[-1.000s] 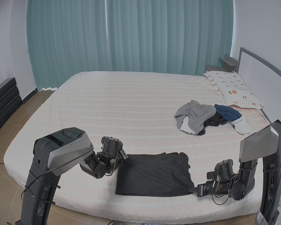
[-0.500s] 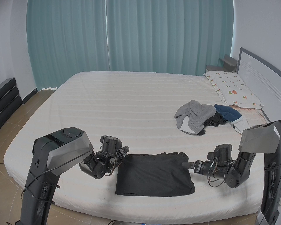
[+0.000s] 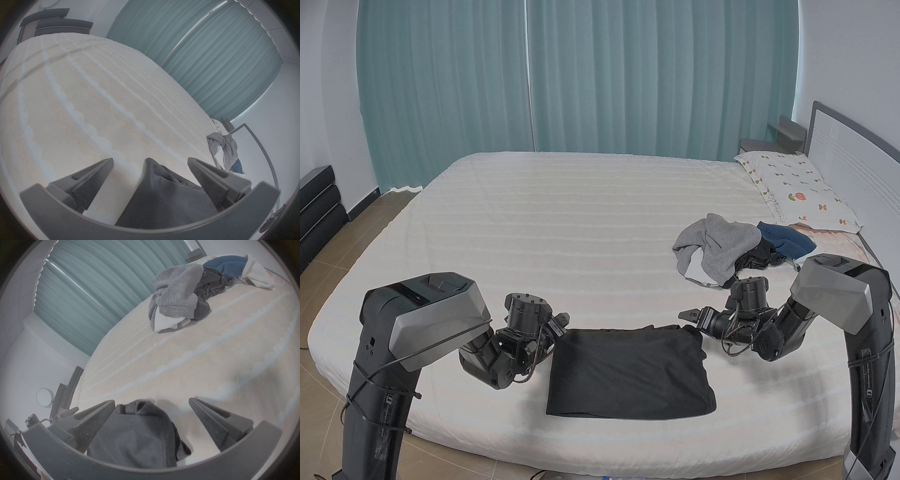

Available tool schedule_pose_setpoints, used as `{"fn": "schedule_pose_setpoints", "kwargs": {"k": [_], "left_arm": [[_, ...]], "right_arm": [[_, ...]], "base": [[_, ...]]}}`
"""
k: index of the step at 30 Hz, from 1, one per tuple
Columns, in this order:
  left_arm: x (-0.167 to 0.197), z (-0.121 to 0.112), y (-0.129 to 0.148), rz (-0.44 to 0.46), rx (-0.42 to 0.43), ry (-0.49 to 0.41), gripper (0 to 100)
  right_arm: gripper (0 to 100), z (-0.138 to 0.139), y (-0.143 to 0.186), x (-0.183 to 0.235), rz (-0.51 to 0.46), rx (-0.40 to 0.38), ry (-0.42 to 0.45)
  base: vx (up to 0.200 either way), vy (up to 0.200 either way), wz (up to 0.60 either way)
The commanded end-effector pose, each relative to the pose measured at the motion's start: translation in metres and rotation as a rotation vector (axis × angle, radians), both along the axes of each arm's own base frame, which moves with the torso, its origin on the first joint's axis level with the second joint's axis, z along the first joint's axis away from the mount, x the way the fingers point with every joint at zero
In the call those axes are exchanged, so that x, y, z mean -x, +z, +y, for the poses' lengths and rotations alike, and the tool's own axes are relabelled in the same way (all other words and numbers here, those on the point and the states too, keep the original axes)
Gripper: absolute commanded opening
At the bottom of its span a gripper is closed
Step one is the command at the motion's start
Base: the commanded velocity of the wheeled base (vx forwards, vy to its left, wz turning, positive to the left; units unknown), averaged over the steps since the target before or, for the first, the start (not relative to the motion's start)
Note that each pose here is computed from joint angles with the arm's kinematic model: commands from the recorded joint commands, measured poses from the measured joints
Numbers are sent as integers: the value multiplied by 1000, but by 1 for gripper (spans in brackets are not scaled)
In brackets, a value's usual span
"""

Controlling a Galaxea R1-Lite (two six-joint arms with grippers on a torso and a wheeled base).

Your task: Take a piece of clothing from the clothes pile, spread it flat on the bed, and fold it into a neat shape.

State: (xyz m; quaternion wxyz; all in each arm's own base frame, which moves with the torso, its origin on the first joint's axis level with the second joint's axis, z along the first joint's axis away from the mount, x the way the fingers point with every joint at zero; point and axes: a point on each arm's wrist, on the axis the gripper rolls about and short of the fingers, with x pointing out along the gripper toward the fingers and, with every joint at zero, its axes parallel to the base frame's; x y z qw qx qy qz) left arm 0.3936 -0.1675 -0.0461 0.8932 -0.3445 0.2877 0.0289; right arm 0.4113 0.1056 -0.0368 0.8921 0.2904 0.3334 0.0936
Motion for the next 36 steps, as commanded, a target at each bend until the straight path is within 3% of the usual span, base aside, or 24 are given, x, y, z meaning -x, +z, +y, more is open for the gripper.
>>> {"fn": "schedule_pose_setpoints", "kwargs": {"k": [1, 4, 5, 31, 32, 36], "left_arm": [[1, 1, 3, -4, 1, 1, 100], [1, 1, 3, -4, 1, 1, 100], [1, 1, 3, -4, 0, 3, 100], [2, 0, -4, 1, -43, -21, 100], [2, 0, -4, 1, -43, -21, 100], [2, 1, -2, 0, -41, -19, 100]], "right_arm": [[100, 1, -11, -11, 1, 4, -15], [100, 1, -12, -12, 21, 8, -16], [0, 1, -12, -13, 21, 8, -16], [0, -13, -12, -17, 14, 4, -54], [100, -13, -12, -17, 13, 3, -55], [100, -18, -8, -15, 17, -37, -83]], "base": [[0, 0, 0], [0, 0, 0], [0, 0, 0], [0, 0, 0], [0, 0, 0], [0, 0, 0]]}}
